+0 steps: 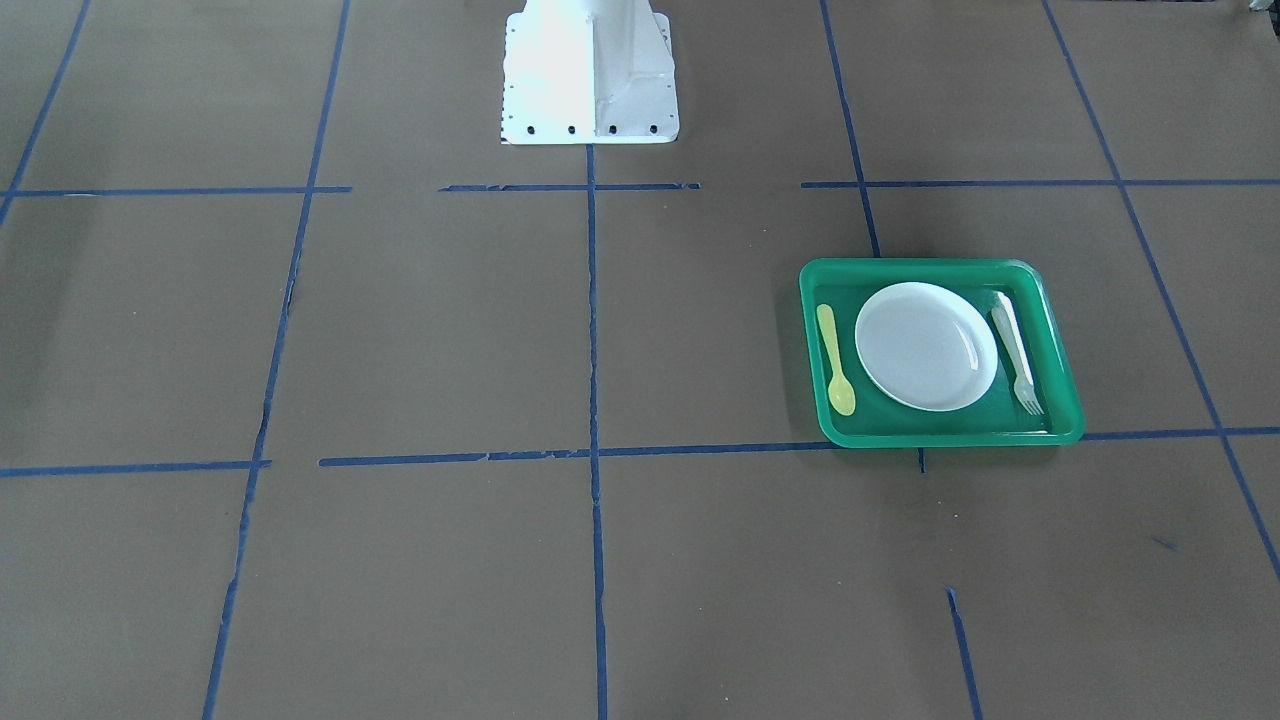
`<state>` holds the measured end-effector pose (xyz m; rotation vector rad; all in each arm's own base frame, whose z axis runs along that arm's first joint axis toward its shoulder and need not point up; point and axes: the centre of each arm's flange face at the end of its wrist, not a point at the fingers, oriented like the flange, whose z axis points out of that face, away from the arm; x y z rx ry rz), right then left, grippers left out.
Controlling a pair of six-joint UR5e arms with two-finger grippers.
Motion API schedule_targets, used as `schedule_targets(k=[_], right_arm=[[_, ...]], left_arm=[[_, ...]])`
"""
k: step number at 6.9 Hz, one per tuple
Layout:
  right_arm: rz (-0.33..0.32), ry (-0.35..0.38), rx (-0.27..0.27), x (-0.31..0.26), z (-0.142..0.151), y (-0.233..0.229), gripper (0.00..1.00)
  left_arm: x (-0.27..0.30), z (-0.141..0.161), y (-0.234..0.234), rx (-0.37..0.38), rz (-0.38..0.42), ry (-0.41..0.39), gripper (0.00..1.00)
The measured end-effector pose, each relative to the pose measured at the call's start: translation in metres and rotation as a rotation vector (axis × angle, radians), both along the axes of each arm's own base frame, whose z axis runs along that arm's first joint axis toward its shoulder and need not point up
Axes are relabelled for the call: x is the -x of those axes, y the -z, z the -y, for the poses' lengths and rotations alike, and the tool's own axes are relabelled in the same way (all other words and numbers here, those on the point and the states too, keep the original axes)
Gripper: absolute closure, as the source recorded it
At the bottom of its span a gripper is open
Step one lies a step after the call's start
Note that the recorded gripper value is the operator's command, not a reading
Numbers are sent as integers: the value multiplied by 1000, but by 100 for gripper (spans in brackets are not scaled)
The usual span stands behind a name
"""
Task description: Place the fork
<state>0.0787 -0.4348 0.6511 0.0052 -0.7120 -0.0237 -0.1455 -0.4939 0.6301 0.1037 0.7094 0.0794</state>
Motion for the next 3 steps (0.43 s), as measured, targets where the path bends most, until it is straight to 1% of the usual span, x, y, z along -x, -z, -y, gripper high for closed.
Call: schedule_targets(k=[3], right_arm=[[0, 0, 0, 0, 0, 0, 0]], left_arm=[[-3, -17, -10, 13, -25, 0, 0]])
